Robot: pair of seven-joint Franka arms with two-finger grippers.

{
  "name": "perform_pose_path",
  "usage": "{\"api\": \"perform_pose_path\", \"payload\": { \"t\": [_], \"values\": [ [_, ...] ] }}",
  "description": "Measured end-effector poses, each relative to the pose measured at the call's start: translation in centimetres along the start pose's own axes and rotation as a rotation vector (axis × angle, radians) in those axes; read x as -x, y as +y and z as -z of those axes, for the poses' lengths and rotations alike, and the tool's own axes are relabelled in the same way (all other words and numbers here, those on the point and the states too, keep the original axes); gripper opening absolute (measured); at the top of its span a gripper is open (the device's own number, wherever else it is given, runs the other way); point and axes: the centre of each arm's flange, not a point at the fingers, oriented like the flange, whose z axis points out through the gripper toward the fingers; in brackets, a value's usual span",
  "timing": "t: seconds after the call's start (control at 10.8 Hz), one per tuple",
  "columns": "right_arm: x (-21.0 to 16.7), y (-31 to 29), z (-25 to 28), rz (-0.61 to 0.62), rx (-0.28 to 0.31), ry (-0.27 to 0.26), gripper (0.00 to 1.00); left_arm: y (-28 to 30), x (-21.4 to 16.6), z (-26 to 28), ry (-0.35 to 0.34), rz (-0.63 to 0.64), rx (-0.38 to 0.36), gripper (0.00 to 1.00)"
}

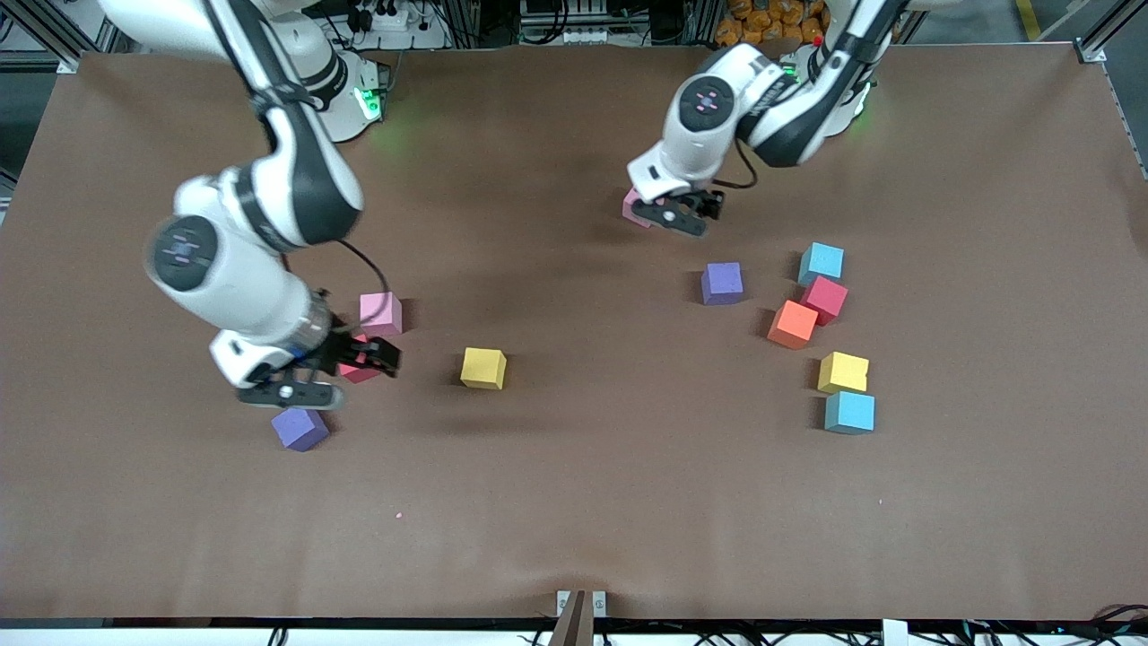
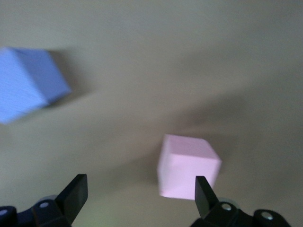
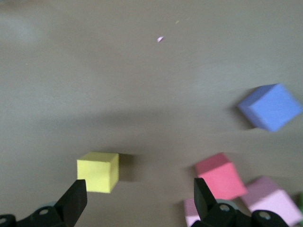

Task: Arrange 11 blocks into digit 3
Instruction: 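Grasp the yellow cube with the right gripper while the left gripper grasps pink, then carry the pink cube to the table center and release with the left gripper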

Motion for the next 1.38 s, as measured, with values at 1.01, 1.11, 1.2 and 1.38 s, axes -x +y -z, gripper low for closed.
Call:
{"api": "perform_pose_path", "payload": {
  "t": [1.01,1.11,1.2,1.38],
  "values": [
    [4.0,-9.0,-11.6,-0.014,0.035,-0.038,1.00,4.8,2.4,-7.7,-0.029,-0.084,-0.022,1.00],
    [4.2,-9.1,-12.4,-0.010,0.041,-0.044,1.00,5.1,2.7,-8.0,-0.032,-0.086,-0.025,1.00],
    [4.4,-9.2,-13.2,-0.007,0.044,-0.045,1.00,5.4,2.9,-8.4,-0.032,-0.083,-0.034,1.00],
    [4.6,-9.3,-14.9,-0.001,0.049,-0.043,1.00,5.5,3.1,-9.2,-0.041,-0.054,-0.045,0.92]
  ]
}}
